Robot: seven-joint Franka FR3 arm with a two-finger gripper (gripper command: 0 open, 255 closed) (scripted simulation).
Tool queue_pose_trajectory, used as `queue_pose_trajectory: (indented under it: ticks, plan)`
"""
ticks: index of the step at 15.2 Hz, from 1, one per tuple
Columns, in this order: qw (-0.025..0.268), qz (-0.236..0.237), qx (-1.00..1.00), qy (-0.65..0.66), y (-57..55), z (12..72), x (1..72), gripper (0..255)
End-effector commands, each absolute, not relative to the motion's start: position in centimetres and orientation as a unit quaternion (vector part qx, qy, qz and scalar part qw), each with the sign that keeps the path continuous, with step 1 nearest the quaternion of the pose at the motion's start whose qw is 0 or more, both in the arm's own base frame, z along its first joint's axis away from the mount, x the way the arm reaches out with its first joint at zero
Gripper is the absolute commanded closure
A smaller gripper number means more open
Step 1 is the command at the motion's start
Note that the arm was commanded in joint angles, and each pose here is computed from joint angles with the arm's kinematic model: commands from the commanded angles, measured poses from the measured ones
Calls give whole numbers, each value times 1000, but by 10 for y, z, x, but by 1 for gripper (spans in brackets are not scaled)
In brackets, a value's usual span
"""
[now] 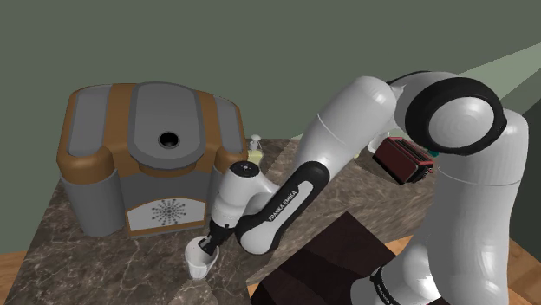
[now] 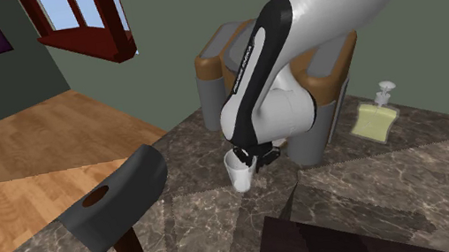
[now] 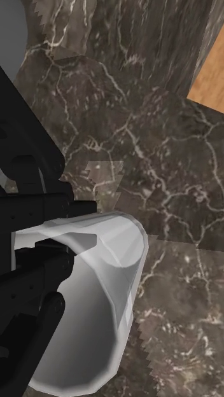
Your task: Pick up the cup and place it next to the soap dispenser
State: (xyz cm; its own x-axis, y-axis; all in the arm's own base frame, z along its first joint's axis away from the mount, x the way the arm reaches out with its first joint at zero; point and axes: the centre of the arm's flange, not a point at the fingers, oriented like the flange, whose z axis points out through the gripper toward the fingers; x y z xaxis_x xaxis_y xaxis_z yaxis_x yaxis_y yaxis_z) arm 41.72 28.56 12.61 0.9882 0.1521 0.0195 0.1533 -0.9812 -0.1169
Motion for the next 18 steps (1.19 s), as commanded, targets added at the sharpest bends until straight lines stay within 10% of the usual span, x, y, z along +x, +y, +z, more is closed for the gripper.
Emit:
queue_pose_trajectory:
  ticks: [1, 18]
  plan:
    - [59, -5, -995, -77, 285, 136, 417, 255]
    - [59, -5, -995, -77, 285, 225, 417, 255]
